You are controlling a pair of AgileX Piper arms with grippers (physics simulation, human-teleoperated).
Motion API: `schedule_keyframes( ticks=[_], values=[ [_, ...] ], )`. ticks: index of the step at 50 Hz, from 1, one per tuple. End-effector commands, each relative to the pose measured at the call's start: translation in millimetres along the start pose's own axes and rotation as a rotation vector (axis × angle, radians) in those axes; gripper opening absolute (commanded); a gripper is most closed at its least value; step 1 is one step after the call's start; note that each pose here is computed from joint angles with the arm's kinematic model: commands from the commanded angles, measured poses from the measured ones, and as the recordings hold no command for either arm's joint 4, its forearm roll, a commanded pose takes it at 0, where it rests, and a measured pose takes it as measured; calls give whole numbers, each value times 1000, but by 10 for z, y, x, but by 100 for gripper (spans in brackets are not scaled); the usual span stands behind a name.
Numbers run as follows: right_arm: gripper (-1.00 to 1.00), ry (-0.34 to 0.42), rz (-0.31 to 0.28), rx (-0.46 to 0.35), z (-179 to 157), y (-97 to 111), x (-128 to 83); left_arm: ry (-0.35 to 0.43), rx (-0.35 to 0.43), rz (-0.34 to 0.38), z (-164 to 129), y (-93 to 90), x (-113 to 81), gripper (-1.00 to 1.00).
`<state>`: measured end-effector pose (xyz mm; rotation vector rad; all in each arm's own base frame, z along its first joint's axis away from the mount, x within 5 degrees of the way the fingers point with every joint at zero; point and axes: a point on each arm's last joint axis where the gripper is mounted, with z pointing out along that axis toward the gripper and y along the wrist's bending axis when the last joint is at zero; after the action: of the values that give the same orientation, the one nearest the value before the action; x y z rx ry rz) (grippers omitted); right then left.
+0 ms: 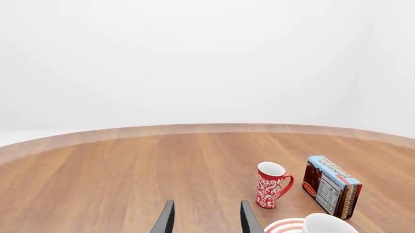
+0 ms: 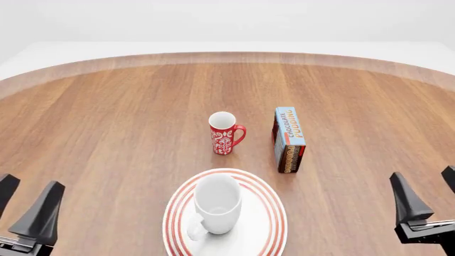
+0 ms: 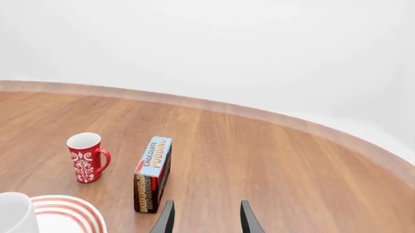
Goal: Pick up the white mug and put it on the plate, and put the chocolate pudding to the right of the plate.
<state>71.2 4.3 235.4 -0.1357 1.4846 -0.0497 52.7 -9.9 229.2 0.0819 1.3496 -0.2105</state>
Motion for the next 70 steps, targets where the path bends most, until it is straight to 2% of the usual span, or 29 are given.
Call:
schedule_keyframes(
  ticks=[1,14,32,40,52,59,70],
  values=[
    [100,-3,-36,-26,102,4,-145,-5,2,-12,0,-1,-2,100],
    [100,-42,-98,-78,303,33,-418,-9,8,-21,0,-5,-7,100],
    [100,-57,-115,-144,565,105,-692,-12,2,-27,0,-1,-10,100],
    [100,-50,-93,-158,690,124,-814,-11,4,-27,0,-2,-8,100],
    [100,-36,-103,-195,874,201,-864,-13,5,-24,0,-3,-12,100],
    [100,-12,-67,-208,1022,242,-913,-14,2,-27,0,-1,-13,100],
    [100,24,-54,-203,1235,253,-999,-17,5,-27,0,-3,-15,100]
  ],
)
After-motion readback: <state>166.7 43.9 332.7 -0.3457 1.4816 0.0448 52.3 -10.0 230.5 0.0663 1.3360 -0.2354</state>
